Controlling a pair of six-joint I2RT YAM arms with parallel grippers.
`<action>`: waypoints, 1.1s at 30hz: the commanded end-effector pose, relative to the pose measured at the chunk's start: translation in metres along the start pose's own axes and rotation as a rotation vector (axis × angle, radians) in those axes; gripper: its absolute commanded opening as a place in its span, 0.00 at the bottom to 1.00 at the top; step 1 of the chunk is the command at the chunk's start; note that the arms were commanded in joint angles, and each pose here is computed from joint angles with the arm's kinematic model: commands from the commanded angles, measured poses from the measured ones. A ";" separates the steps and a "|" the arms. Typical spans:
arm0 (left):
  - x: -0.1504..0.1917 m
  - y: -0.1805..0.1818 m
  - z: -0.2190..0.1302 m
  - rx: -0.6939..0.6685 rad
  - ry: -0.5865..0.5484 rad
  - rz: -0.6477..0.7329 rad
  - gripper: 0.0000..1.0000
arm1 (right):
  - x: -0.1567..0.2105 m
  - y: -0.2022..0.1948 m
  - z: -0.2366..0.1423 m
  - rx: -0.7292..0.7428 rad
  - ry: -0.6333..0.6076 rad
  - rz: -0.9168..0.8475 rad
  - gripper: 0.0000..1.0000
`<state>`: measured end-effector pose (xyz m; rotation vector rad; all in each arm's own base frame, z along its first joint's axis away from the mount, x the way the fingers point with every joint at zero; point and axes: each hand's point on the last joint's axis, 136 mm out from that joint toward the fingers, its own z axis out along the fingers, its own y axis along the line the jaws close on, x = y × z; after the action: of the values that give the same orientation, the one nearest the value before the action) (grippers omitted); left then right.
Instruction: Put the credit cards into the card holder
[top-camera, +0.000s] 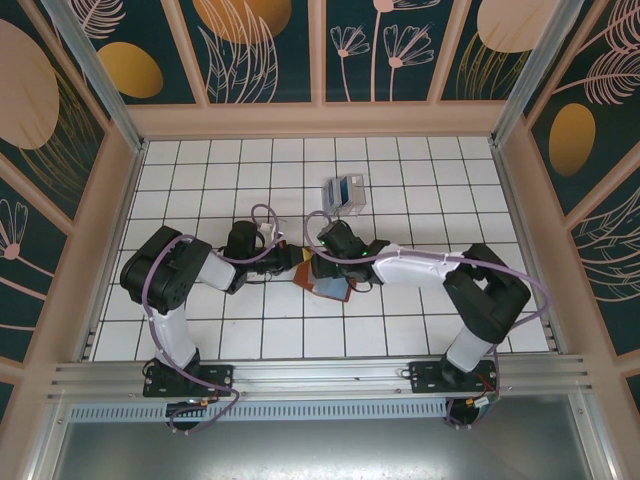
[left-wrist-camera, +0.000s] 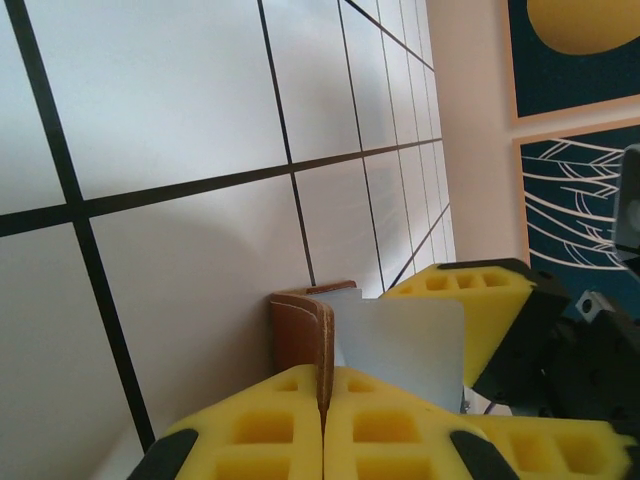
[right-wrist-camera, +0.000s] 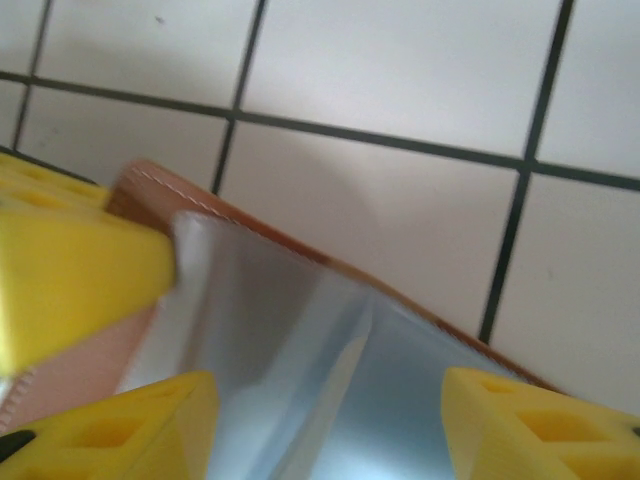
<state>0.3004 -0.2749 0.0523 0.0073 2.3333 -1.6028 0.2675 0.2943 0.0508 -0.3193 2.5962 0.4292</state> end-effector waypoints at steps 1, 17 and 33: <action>-0.004 -0.005 0.000 0.022 -0.010 0.019 0.00 | 0.003 -0.017 -0.010 0.048 -0.014 0.030 0.61; -0.008 0.000 0.003 0.007 -0.024 0.018 0.09 | -0.043 0.026 -0.060 -0.234 -0.156 0.196 0.17; -0.019 -0.017 -0.012 0.017 -0.083 0.011 0.44 | -0.002 0.056 0.019 -0.295 0.039 0.057 0.18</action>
<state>0.3071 -0.2741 0.0643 -0.0360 2.2963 -1.6136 0.2571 0.3302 0.0381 -0.2726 2.6359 0.7478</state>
